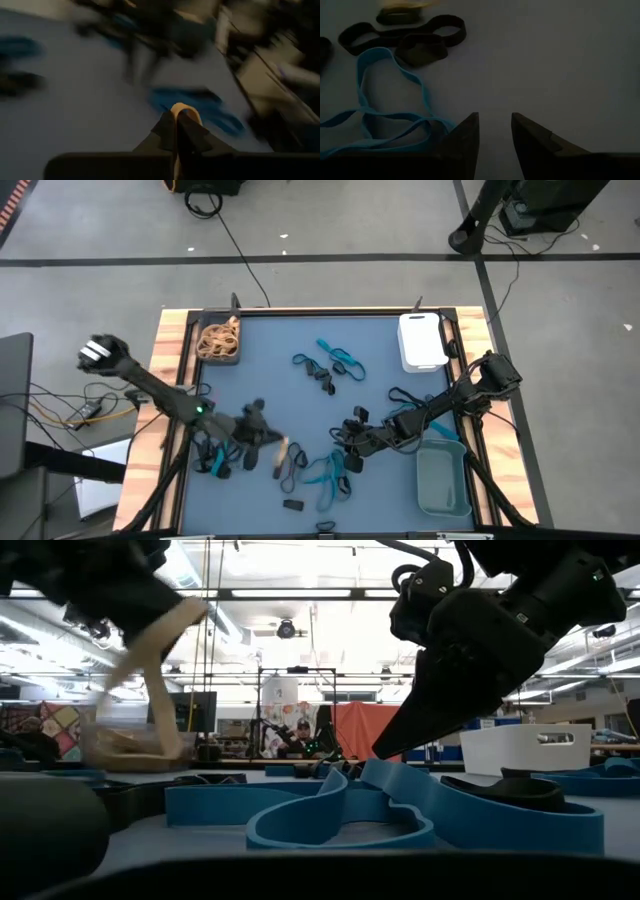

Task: Sort rubber bands into baskets
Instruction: Put the yellow rubber band into the black bin

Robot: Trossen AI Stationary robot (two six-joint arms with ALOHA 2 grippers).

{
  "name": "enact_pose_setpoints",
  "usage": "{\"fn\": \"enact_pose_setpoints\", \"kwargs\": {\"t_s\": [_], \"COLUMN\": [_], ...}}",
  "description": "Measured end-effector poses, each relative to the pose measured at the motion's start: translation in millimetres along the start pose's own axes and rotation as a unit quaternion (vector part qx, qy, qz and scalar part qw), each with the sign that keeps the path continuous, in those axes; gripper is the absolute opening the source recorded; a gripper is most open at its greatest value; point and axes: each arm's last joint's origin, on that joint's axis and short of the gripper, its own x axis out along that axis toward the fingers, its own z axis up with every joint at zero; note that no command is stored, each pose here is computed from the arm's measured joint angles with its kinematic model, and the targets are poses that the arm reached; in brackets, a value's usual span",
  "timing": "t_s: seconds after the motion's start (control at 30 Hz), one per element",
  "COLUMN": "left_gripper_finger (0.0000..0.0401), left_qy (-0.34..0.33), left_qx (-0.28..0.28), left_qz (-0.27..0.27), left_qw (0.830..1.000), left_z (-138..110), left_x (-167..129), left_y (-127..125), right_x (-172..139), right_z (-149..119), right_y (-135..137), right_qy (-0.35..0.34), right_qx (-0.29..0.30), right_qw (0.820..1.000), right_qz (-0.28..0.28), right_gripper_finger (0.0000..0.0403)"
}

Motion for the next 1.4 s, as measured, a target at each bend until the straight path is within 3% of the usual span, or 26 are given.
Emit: {"fn": "enact_pose_setpoints", "kwargs": {"t_s": [0.13,0.3,0.57,0.93,1.17,1.4], "left_gripper_finger": [0.0008,0.0008,0.0008,0.0009,0.0009,0.0009], "left_qy": [-0.058,-0.125,-0.190,-0.161,-0.145,-0.067], "left_qx": [-0.020,-0.053,-0.087,-0.102,-0.098,-0.091], "left_qz": [0.085,0.175,0.355,0.554,0.631,0.691], "left_qw": [0.995,0.975,0.911,0.810,0.756,0.713], "left_z": [22,46,62,55,54,39], "left_x": [-20,-45,-80,-102,-112,-116], "left_y": [17,43,87,136,153,171], "right_x": [0,0,0,0,0,0], "right_z": [0,0,0,0,0,0], "right_y": [0,0,0,0,0,0], "right_qy": [0.000,0.000,-0.001,-0.001,-0.001,0.000], "right_qx": [0.000,0.000,0.000,-0.001,-0.001,-0.001], "right_qw": [1.000,1.000,1.000,1.000,1.000,1.000], "right_qz": [0.002,0.002,0.003,0.003,0.002,0.002], "right_gripper_finger": [0.0126,0.0126,0.0126,0.0126,0.0126,0.0126]}}
